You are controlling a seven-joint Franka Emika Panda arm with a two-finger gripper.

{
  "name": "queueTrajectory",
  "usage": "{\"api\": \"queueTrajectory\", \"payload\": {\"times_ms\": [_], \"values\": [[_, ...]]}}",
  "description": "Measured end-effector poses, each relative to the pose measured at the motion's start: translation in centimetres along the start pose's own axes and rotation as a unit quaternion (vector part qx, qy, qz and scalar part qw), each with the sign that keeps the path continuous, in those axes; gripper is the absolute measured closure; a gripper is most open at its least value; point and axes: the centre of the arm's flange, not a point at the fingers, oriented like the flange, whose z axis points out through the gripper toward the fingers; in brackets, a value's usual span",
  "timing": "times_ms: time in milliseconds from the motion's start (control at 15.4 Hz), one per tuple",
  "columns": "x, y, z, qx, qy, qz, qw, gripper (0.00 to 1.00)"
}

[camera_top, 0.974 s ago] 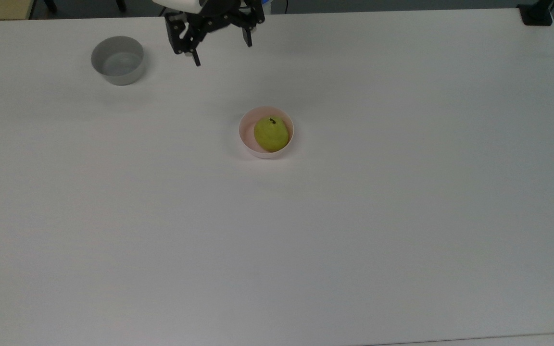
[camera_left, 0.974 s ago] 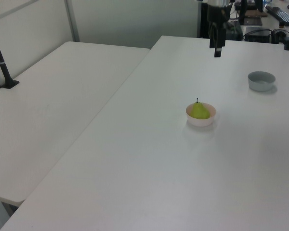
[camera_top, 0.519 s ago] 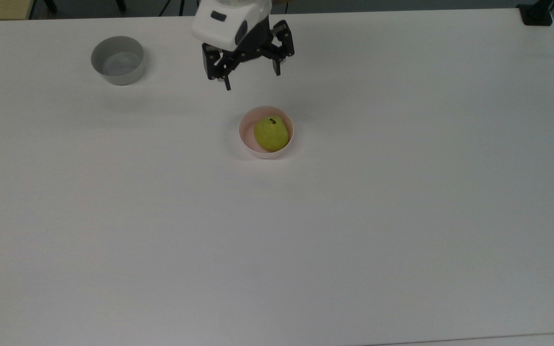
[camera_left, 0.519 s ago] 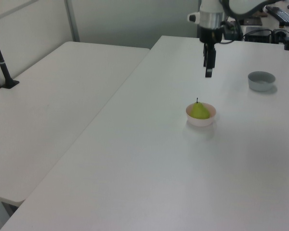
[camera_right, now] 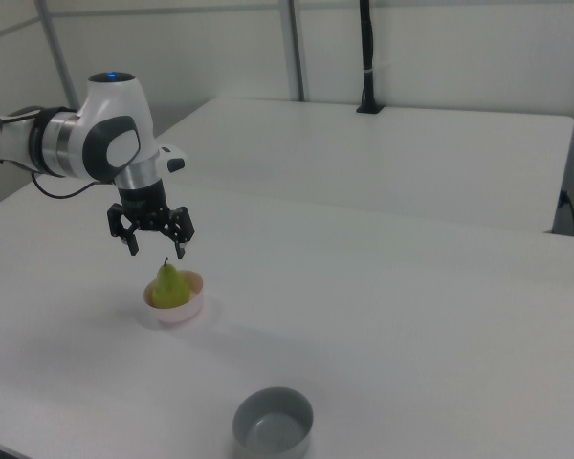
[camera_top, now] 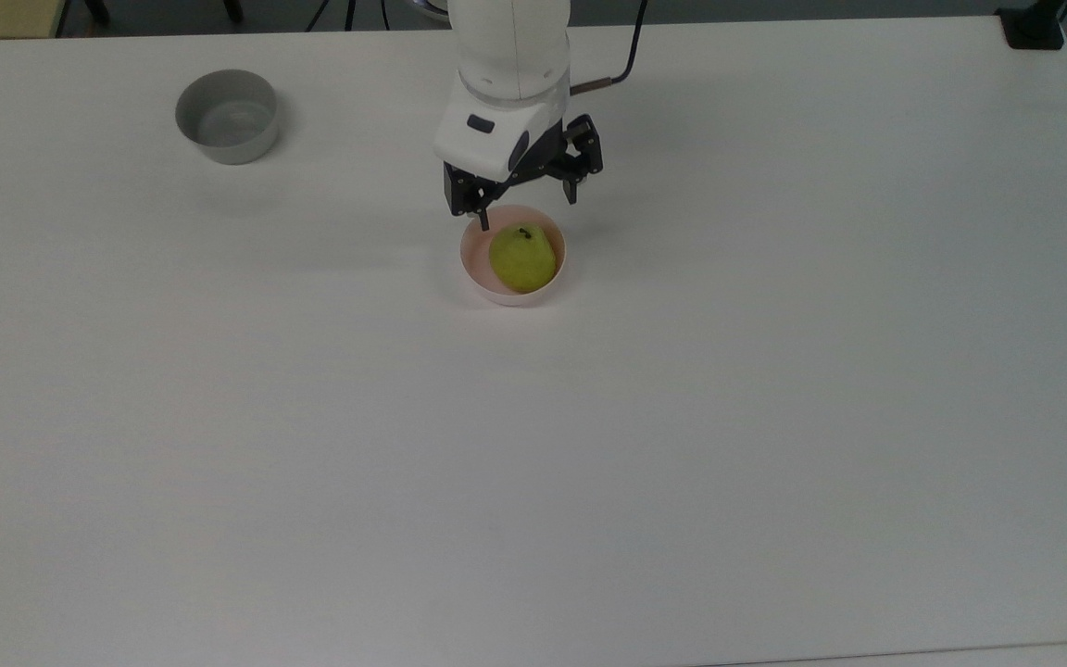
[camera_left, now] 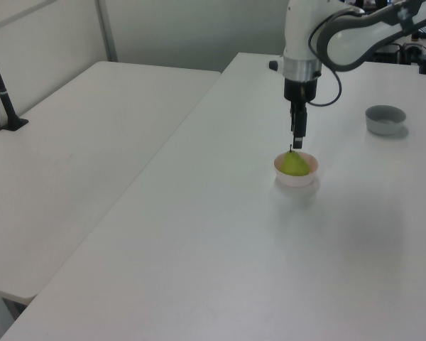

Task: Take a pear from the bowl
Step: 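Move the open gripper over the pear in the pink bowl, then lower the gripper around the green pear and close it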

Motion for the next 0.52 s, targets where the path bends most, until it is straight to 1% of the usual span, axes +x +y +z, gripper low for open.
{"api": "queueTrajectory", "payload": {"times_ms": [260, 519], "values": [[0.7, -0.1, 2.3, 0.001, -0.001, 0.005, 1.0, 0.0], [0.6, 0.0, 4.3, 0.0, -0.014, 0.003, 0.9999, 0.02]]}}
